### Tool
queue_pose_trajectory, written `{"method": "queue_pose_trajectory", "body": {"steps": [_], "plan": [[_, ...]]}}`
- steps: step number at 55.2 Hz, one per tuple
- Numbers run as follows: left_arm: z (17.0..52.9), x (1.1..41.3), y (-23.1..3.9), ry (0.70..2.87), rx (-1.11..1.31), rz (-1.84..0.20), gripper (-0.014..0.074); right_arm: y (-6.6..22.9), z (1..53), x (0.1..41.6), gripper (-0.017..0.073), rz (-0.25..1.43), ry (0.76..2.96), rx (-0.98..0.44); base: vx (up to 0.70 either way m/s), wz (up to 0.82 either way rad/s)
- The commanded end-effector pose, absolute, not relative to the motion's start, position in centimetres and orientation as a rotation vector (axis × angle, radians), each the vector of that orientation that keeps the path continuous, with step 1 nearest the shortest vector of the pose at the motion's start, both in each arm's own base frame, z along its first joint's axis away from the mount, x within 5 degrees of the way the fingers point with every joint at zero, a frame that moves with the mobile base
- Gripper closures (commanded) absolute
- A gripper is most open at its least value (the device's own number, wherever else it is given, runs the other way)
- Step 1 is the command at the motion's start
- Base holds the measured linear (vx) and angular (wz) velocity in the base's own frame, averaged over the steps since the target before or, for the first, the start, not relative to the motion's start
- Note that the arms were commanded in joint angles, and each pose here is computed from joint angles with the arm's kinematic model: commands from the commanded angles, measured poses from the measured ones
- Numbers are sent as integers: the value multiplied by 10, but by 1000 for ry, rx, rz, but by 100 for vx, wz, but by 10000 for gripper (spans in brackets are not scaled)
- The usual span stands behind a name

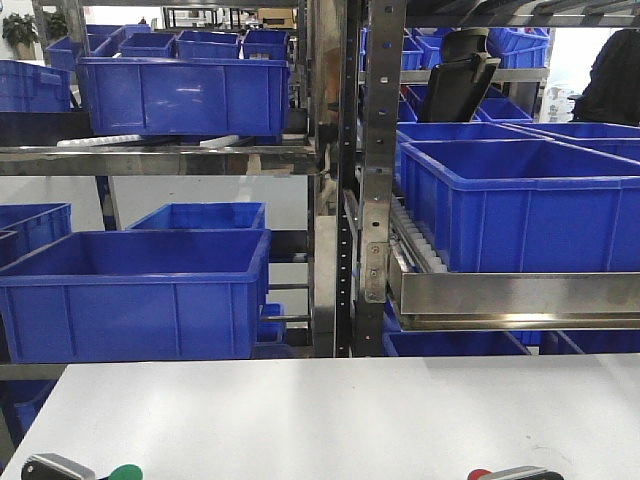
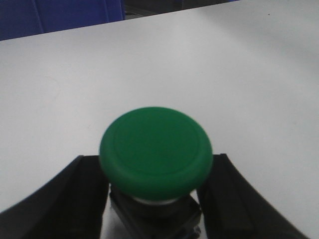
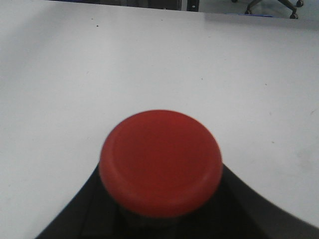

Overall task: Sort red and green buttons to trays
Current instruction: 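Lift both held buttons off the table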

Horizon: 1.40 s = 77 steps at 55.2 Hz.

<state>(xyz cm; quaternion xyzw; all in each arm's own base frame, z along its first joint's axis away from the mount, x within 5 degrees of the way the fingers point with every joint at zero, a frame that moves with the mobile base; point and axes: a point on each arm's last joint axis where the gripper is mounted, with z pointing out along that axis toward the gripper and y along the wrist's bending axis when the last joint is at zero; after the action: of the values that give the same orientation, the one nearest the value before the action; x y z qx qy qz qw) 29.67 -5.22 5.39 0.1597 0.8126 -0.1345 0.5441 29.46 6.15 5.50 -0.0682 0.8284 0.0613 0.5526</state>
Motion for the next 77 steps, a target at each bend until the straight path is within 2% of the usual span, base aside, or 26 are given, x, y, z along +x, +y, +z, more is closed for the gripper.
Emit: {"method": "queue_pose_trajectory", "body": {"steps": [1, 4, 12, 20, 31, 39, 48, 61, 67, 77], "plan": [[85, 307, -56, 1674, 338, -356, 252, 63, 85, 304, 572, 154, 1716, -148, 0, 0], [86, 307, -55, 1673, 332, -351, 327, 63, 85, 304, 572, 154, 1716, -148, 0, 0], [87, 307, -54, 1674, 324, -347, 600, 63, 85, 304, 572, 154, 1717, -148, 0, 0], [93, 303, -55, 1701, 286, -391, 600, 62, 84, 304, 571, 153, 1736, -150, 0, 0], [130, 300, -52, 1726, 290, -353, 596, 64, 87, 303, 569, 170, 1819, -160, 0, 0], [167, 293, -48, 1760, 289, -294, 596, 63, 116, 301, 569, 180, 1868, -134, 0, 0], [207, 276, -41, 1814, 212, -261, 594, 61, 173, 291, 569, 194, 1834, -119, 0, 0], [266, 239, -32, 1726, 208, -167, 594, 52, 258, 246, 569, 202, 1753, -123, 0, 0], [291, 217, -28, 1672, 164, -159, 594, 48, 281, 218, 569, 181, 1769, -171, 0, 0], [314, 173, -20, 1612, 117, -122, 594, 37, 303, 172, 569, 162, 1825, -171, 0, 0]]}}
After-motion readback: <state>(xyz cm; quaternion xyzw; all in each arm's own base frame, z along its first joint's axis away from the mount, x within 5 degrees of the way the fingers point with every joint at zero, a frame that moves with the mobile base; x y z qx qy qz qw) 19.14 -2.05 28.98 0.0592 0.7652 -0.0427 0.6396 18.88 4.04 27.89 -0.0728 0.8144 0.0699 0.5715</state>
